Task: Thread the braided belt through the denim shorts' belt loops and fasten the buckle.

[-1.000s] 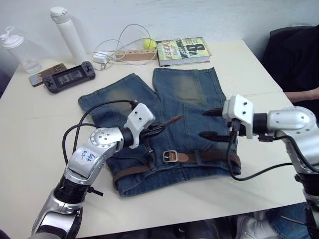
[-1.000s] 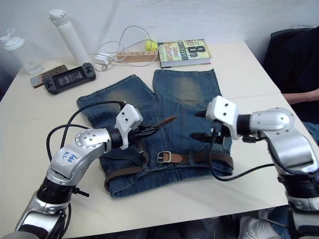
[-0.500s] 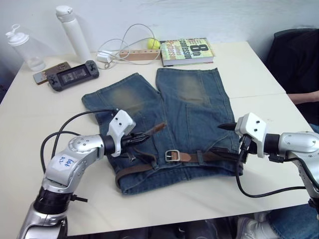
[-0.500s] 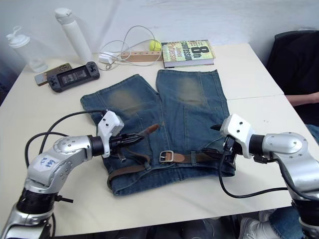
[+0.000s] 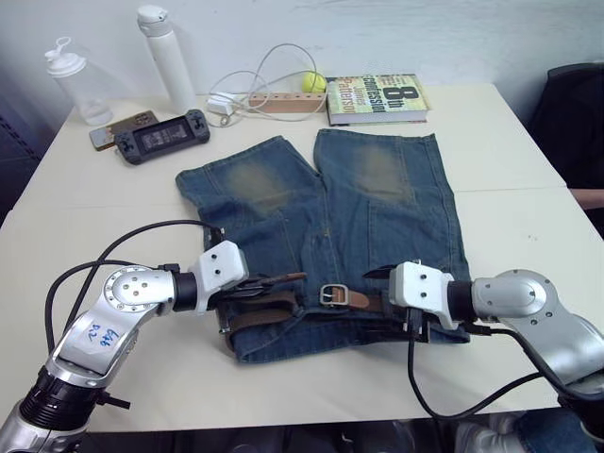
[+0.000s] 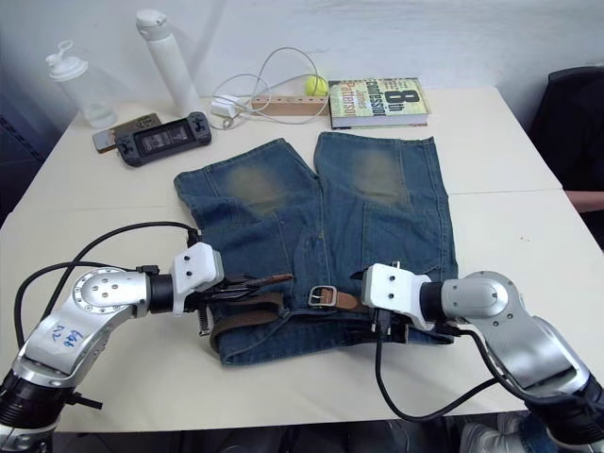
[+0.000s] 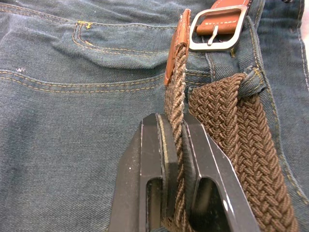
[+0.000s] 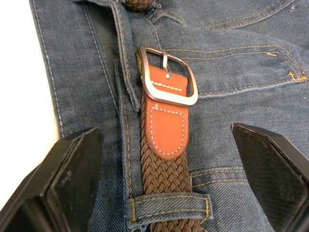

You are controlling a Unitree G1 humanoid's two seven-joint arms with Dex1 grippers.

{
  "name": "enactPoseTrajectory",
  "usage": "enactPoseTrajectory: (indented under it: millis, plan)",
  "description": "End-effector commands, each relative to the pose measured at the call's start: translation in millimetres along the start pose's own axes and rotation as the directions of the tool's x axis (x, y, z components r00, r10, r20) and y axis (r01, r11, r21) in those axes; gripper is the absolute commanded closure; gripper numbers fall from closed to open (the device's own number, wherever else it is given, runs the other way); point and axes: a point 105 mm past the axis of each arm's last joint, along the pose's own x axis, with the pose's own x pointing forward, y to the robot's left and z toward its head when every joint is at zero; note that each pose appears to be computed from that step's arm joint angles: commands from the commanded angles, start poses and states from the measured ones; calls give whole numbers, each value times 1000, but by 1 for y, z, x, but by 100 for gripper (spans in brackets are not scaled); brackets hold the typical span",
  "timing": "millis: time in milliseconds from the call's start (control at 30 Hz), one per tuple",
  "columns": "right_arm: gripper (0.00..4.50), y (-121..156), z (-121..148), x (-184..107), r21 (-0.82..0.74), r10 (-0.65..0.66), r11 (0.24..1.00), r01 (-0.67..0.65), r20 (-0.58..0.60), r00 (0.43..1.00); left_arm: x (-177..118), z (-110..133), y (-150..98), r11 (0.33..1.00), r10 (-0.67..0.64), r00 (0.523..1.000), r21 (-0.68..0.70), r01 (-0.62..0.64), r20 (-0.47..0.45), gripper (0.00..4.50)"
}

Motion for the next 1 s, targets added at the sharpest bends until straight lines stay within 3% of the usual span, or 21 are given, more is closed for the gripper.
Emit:
enactPoseTrajectory:
  millis: [33, 267, 1000]
  plan:
    - [3, -3, 8, -6, -13, -39, 999, 39, 26, 999, -4, 2, 0, 1000, 0, 1000, 16, 0, 10, 450]
    - [3, 3, 4, -12, -18, -55, 998, 55, 17, 998, 0, 0, 0, 998, -43, 999, 52, 43, 5, 450]
    - [3, 8, -9, 8, -171, -172, 970, 173, 24, 985, 6, -1, 2, 989, -91, 996, 114, 91, -11, 450]
